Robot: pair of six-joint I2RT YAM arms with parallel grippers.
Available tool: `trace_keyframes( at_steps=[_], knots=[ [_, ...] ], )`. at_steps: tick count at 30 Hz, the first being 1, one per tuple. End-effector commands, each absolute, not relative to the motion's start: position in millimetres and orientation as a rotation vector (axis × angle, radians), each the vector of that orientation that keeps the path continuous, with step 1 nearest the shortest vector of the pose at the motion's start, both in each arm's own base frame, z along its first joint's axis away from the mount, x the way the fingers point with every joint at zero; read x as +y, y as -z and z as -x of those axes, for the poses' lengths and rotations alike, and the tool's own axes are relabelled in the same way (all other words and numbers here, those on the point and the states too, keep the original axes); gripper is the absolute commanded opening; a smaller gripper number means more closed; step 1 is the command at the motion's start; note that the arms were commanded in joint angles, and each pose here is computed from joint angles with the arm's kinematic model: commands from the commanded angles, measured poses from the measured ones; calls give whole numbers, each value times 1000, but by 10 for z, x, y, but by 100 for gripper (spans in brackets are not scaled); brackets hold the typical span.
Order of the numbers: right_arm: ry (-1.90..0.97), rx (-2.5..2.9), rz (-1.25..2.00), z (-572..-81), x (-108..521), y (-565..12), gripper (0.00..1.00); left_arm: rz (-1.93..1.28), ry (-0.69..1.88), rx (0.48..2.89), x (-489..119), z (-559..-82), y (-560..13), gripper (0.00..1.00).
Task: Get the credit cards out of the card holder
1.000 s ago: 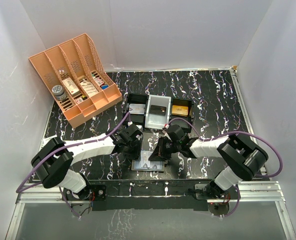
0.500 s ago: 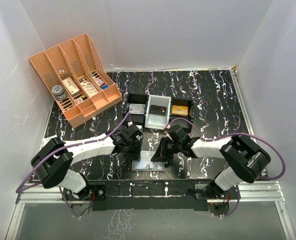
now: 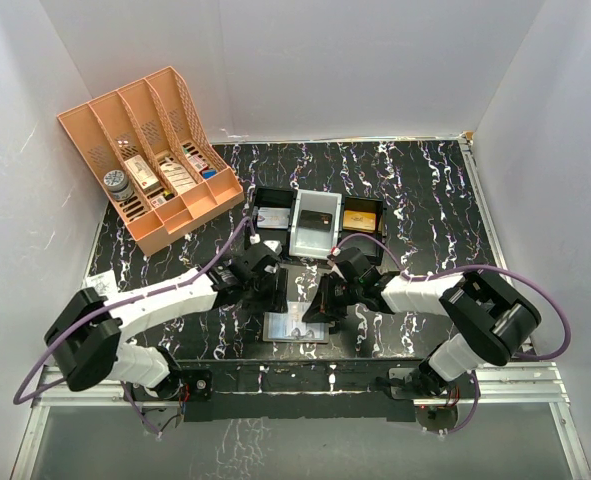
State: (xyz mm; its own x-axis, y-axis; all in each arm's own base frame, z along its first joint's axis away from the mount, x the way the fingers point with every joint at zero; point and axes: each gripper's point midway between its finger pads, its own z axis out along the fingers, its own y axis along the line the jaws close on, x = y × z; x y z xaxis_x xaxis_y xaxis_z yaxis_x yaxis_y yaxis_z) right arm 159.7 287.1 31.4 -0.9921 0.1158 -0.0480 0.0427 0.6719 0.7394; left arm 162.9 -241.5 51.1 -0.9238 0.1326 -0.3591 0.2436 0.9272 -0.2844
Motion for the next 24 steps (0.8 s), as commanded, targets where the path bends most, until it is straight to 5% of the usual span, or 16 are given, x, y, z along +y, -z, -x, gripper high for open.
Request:
trace_keyframes(
  at_steps=[1, 6, 18, 24],
  knots=[
    [-1239, 2736, -167, -1700, 2901, -356, 2, -291, 830, 2611, -2868, -1648, -1003, 57],
    [-1230, 2748, -178, -1700, 2903, -319, 2, -288, 984, 2679, -3078, -1514, -832, 48],
    [-1264, 2728, -168, -1681, 2904, -383, 3, -261, 506, 2924, -2488, -1389, -87, 26],
    [-1285, 2713, -177, -1679, 2911, -418, 3, -240, 454, 2932, -2355, -1339, -74, 25]
  ],
)
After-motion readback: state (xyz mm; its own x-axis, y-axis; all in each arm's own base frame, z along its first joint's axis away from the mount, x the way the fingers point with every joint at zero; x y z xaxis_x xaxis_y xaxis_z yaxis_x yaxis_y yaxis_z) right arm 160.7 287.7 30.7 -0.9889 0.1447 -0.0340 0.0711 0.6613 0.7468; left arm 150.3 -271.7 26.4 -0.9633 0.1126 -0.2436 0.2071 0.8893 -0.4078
